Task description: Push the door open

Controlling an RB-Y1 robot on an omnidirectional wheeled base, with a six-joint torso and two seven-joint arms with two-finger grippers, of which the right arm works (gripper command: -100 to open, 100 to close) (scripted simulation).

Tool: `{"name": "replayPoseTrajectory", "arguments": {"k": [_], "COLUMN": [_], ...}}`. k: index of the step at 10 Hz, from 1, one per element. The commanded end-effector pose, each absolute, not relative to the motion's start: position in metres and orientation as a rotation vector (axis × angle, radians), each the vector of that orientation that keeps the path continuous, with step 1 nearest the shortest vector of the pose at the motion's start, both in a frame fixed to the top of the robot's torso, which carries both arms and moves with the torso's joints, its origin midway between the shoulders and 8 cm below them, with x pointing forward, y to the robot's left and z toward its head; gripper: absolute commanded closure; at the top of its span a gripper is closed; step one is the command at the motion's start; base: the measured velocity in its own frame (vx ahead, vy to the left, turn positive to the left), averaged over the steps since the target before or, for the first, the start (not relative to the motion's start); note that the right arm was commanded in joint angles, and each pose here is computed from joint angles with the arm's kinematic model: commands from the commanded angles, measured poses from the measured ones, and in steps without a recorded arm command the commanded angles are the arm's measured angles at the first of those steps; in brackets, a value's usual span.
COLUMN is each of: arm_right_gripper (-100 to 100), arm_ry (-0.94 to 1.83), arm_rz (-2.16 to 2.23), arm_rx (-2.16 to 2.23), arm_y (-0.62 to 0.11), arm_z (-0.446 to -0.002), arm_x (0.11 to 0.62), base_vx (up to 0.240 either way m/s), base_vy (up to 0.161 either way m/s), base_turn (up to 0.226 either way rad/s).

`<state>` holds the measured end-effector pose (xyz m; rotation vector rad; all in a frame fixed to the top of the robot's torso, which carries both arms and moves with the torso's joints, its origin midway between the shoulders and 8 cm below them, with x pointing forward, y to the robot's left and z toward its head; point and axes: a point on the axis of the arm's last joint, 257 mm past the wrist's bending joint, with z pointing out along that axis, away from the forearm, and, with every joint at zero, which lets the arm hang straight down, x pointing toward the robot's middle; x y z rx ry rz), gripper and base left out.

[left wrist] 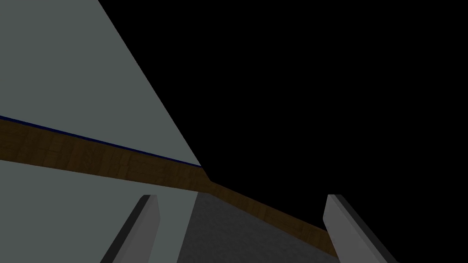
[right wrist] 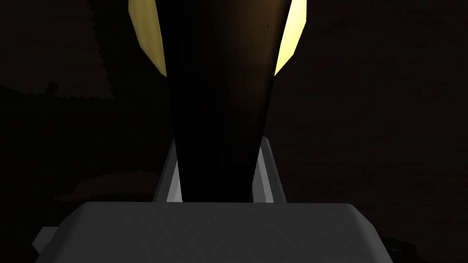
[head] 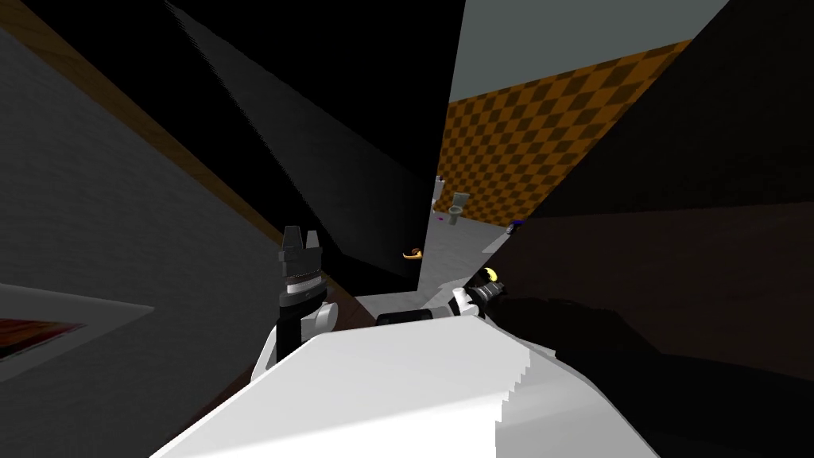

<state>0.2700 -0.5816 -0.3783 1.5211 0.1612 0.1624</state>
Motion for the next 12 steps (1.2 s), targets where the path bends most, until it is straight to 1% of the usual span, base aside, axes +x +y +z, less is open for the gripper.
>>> {"name": "replayPoseTrajectory", "arguments": {"k": [1,4,5,8,9,12], "arm_right_gripper": [100,100,100,100,100,100], "arm_ry": [0.131,0.042,0.042,-0.048,-0.048,-0.135], "arm_rz": [0.166,0.085,0.085,-0.005,-0.005,-0.107], "arm_rx": [1.473,1.471,1.471,1.485,1.485,1.519], "arm_y": [-0.595,-0.604,-0.604,-0.602,-0.602,-0.587], "arm_z": [-0.359,-0.356,-0.356,-0.361,-0.361,-0.374], "arm_x": [0.273,0.245,0.245,0.215,0.215,0.183], "base_vx": [0.001,0.034,0.046,0.023,0.020,0.015], "base_vy": [-0.005,-0.102,-0.113,-0.163,-0.107,-0.128], "base_turn": [-0.018,0.132,0.080,0.153,0.067,0.159]}}
